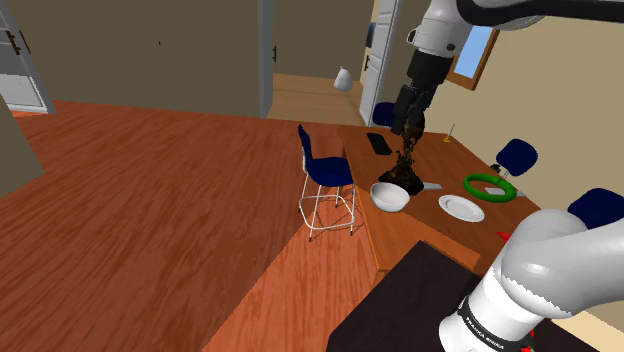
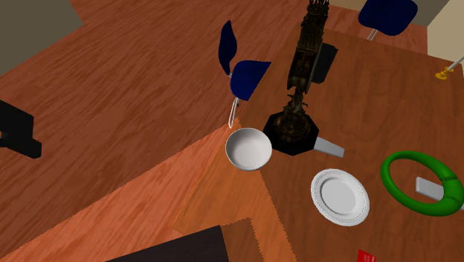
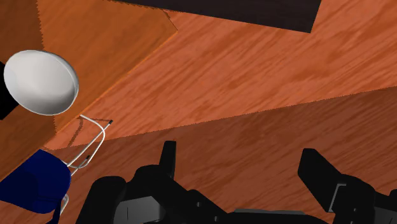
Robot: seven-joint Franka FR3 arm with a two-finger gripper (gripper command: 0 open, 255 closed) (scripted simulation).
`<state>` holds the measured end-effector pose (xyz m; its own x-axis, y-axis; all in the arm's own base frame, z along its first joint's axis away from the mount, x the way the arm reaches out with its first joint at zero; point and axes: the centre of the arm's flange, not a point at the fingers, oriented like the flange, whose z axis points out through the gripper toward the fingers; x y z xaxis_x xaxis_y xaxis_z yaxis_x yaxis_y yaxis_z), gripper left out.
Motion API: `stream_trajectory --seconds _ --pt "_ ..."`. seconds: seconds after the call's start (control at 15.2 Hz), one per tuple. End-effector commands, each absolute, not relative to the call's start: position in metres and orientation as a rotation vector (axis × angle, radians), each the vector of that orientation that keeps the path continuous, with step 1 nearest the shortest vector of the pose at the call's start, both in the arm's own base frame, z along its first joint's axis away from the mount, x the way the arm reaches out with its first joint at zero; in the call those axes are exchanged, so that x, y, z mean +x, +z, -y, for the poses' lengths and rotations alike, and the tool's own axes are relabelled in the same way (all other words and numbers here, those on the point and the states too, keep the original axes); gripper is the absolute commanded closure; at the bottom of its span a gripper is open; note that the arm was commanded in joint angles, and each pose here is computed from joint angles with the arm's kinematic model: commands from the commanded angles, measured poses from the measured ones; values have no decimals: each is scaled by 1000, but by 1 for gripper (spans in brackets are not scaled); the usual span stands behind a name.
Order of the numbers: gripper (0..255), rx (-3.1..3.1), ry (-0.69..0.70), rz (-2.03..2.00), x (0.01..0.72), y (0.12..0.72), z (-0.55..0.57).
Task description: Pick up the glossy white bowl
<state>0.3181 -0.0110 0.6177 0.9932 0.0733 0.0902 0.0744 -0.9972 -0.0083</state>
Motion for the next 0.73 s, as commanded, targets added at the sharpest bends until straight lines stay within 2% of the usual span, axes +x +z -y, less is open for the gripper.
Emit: stream_trajectory --seconds 0.0,0.66 --pt "0 -3125 -141 116 318 618 11" --pt "0 -3120 -160 139 346 518 93"
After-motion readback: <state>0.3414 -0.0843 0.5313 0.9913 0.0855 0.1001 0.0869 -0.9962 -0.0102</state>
